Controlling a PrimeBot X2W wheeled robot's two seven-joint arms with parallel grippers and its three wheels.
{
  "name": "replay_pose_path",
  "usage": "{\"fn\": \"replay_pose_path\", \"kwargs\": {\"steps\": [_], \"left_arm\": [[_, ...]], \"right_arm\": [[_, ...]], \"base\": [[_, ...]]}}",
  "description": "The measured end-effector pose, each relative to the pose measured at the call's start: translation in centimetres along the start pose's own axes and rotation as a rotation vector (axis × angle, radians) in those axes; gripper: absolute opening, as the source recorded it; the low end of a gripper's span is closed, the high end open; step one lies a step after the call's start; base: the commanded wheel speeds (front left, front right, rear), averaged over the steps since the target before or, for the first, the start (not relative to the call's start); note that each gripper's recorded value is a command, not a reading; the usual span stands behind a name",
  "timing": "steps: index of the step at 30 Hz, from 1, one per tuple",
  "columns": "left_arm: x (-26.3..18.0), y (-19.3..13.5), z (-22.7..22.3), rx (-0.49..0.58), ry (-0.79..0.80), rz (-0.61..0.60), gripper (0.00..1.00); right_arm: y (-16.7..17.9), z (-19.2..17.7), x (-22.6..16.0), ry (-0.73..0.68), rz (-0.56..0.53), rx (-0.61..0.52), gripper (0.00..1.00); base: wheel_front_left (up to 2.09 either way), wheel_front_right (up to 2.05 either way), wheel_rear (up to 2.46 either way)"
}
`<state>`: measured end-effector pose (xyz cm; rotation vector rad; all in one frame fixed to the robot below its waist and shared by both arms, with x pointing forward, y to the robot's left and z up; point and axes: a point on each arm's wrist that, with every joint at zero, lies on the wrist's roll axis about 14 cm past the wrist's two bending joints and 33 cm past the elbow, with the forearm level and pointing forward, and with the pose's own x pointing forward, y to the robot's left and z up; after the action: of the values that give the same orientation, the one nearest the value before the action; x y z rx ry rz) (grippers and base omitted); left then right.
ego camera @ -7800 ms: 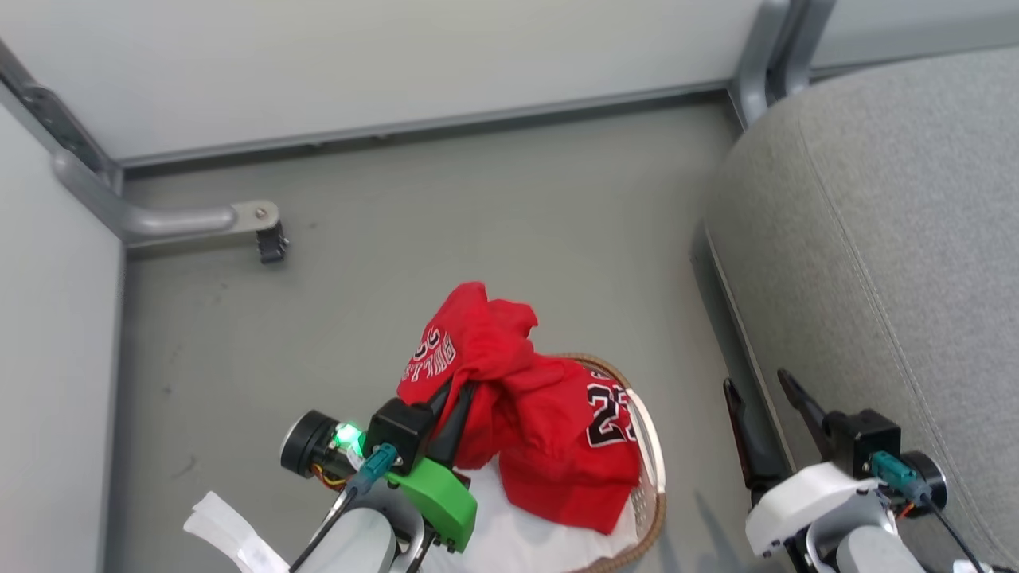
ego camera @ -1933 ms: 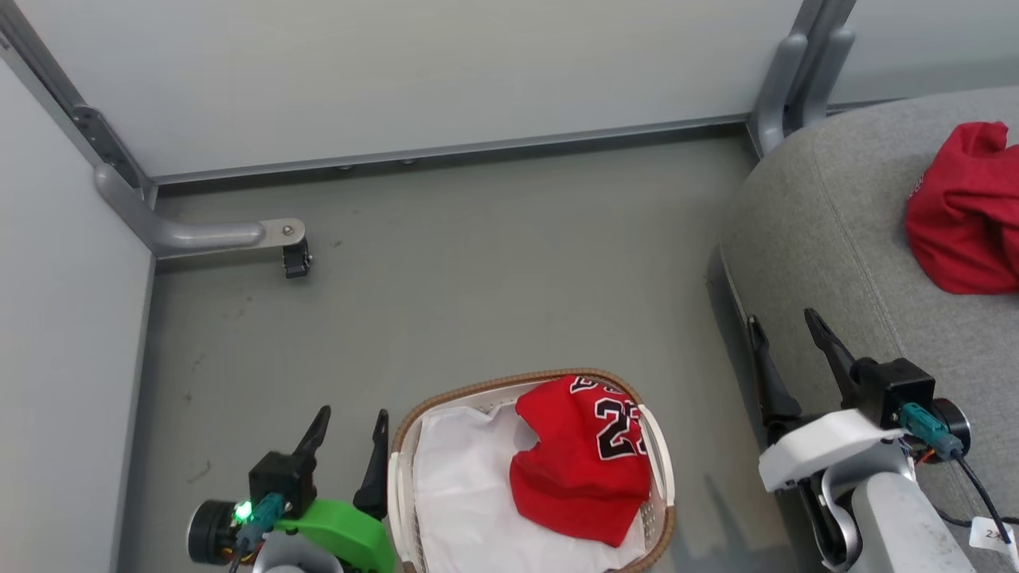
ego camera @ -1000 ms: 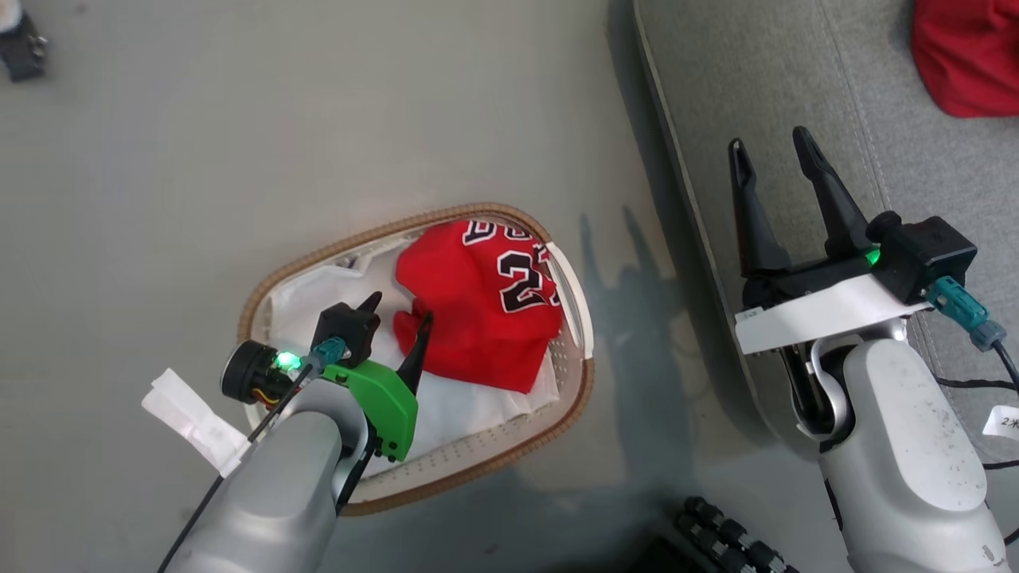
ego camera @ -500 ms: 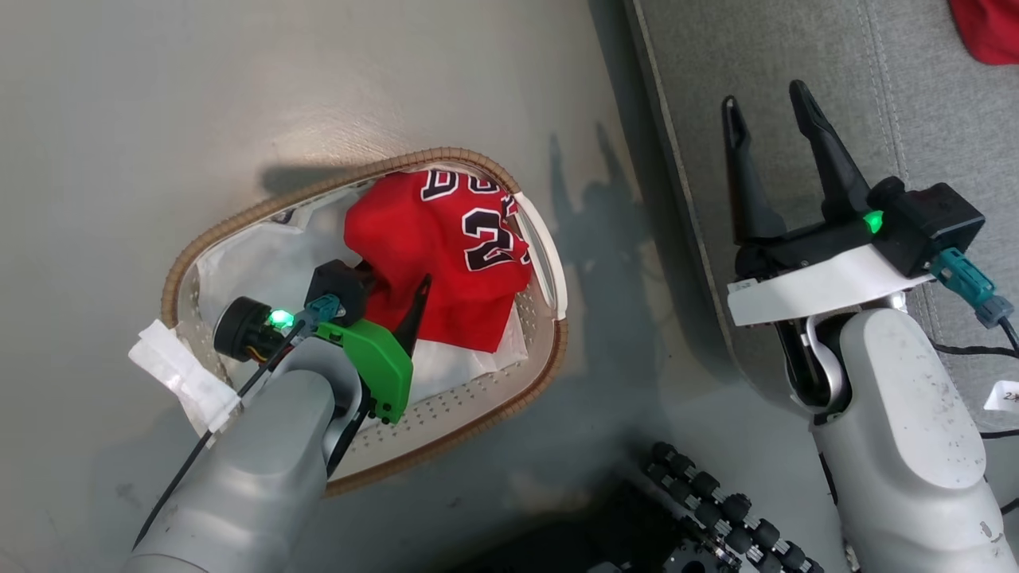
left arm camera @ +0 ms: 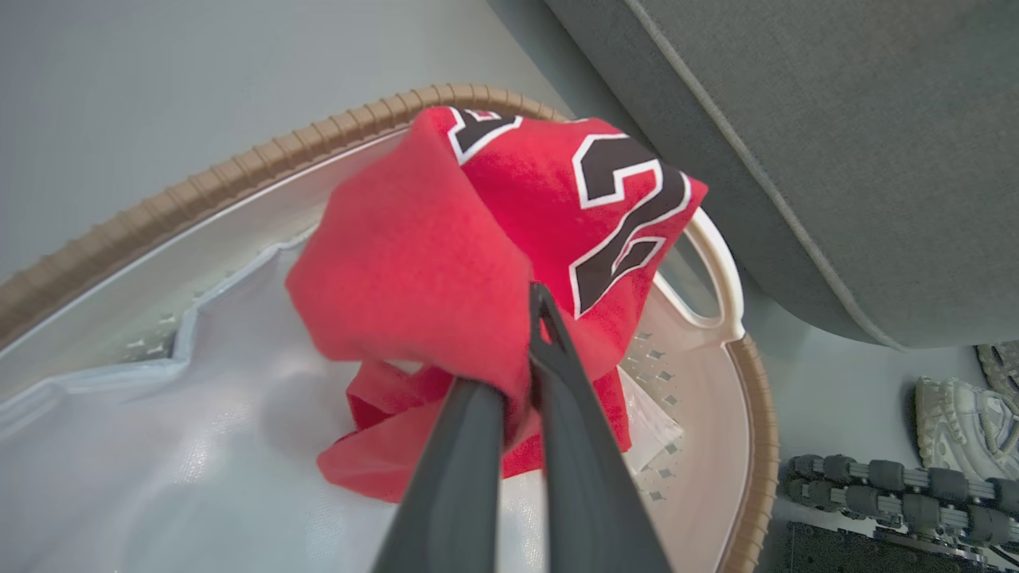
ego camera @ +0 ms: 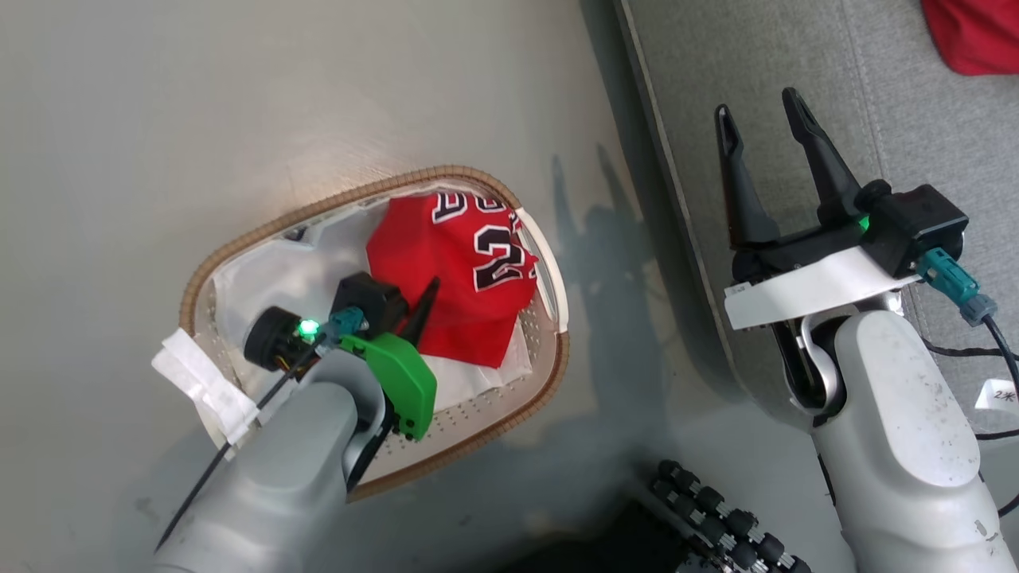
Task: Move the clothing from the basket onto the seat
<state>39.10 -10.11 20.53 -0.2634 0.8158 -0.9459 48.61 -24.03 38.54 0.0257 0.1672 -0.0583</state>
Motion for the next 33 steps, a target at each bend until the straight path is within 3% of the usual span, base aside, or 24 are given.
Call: {"fn": "replay_pose_path", "kwargs": {"steps": [7, 17, 33], "left_arm": [[-2.9, -2.7, 1.7, 0.005, -0.054, 0.0, 0.0], [-8.4, -6.5, 7.3, 0.068, -0.256, 0.031, 0.0], [-19.5, -9.5, 18.0, 0.274, -0.667, 0.186, 0.0]], "right_arm": [[0.0, 1.9, -2.0, -0.026, -0.01, 0.006, 1.0], [0.7, 3.5, -6.5, -0.044, -0.01, 0.026, 1.0], [6.9, 5.3, -11.0, -0.089, 0.158, 0.088, 1.0]], "base": [[0.0, 0.0, 0.0], [0.0, 0.0, 0.0], [0.0, 0.0, 0.0]]}}
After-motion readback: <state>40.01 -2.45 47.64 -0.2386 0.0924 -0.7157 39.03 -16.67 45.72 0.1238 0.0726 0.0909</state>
